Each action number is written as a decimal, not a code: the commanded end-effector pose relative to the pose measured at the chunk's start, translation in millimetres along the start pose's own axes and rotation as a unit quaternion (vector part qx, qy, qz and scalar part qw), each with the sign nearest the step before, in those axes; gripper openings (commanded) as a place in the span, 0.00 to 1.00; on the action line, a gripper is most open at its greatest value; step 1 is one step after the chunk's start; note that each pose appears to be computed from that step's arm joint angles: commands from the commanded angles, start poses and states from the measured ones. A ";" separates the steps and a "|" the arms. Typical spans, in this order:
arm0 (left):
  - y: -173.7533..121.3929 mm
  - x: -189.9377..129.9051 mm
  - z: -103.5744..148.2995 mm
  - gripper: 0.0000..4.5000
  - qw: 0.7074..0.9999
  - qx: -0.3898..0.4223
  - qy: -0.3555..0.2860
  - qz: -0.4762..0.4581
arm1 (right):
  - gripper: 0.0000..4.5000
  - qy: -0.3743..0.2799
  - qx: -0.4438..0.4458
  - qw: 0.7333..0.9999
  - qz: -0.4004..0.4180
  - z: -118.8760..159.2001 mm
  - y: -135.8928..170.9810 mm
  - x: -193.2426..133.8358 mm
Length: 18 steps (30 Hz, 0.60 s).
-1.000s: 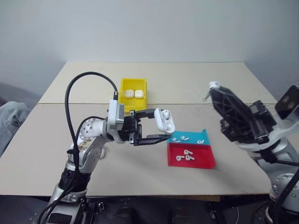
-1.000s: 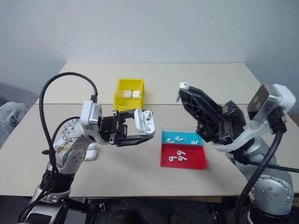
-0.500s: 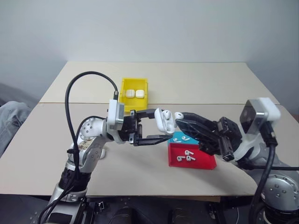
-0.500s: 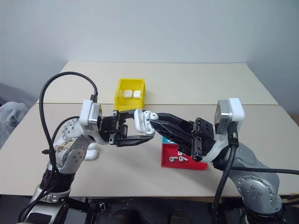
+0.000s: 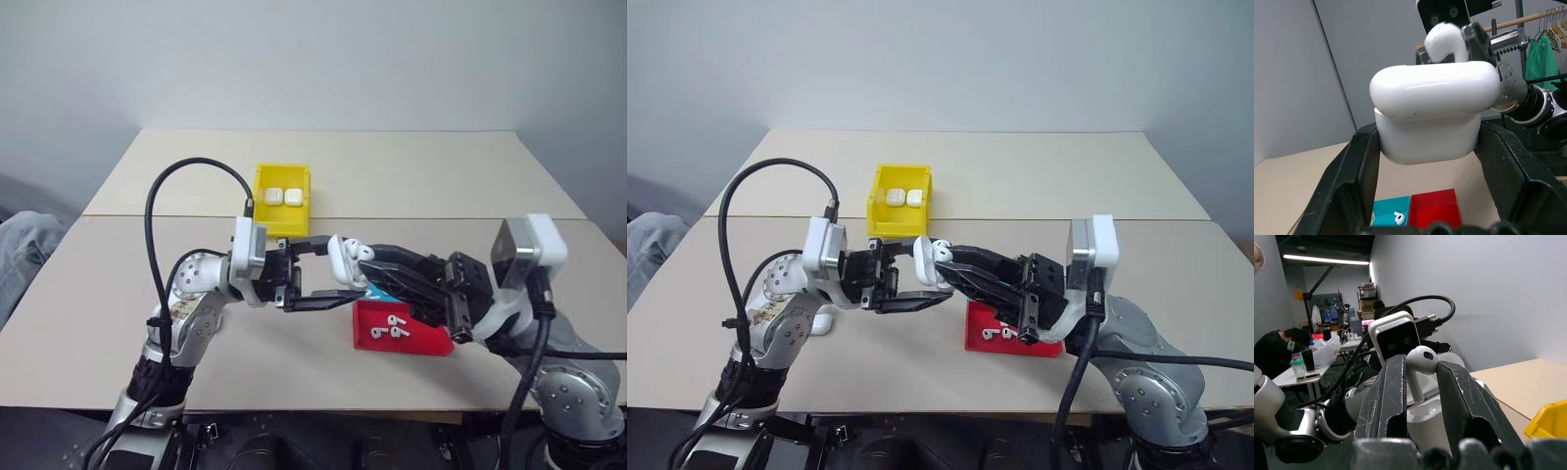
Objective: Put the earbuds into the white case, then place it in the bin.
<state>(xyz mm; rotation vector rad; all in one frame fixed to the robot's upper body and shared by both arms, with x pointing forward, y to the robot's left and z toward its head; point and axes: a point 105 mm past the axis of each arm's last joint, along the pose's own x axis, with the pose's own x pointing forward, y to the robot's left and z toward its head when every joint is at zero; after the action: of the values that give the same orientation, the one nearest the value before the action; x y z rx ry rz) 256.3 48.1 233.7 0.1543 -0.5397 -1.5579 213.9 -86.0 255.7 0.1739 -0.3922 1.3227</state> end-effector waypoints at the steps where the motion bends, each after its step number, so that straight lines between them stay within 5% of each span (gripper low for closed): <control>1: -1.7 4.4 10.0 0.61 1.000 0.023 -0.015 -0.008 | 0.25 -0.007 -0.018 1.000 0.010 3.0 5.1 2.1; 11: -1.0 2.8 8.1 0.61 1.000 0.025 -0.012 -0.005 | 0.25 0.010 -0.030 0.999 0.020 -2.7 6.6 0.6; 15: -0.4 0.9 6.2 0.61 1.000 0.023 -0.008 -0.002 | 0.45 0.034 -0.040 0.998 0.021 -11.1 8.7 1.6; 18: -0.2 -0.1 5.3 0.61 1.000 0.023 -0.005 0.000 | 0.45 0.041 -0.043 0.998 0.019 -13.9 7.1 1.0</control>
<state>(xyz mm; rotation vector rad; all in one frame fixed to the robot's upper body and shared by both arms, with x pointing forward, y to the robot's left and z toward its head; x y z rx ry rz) 259.7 50.1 226.6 0.1633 -0.5106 -1.5445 213.5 -81.5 244.3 0.0658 -0.3862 1.3281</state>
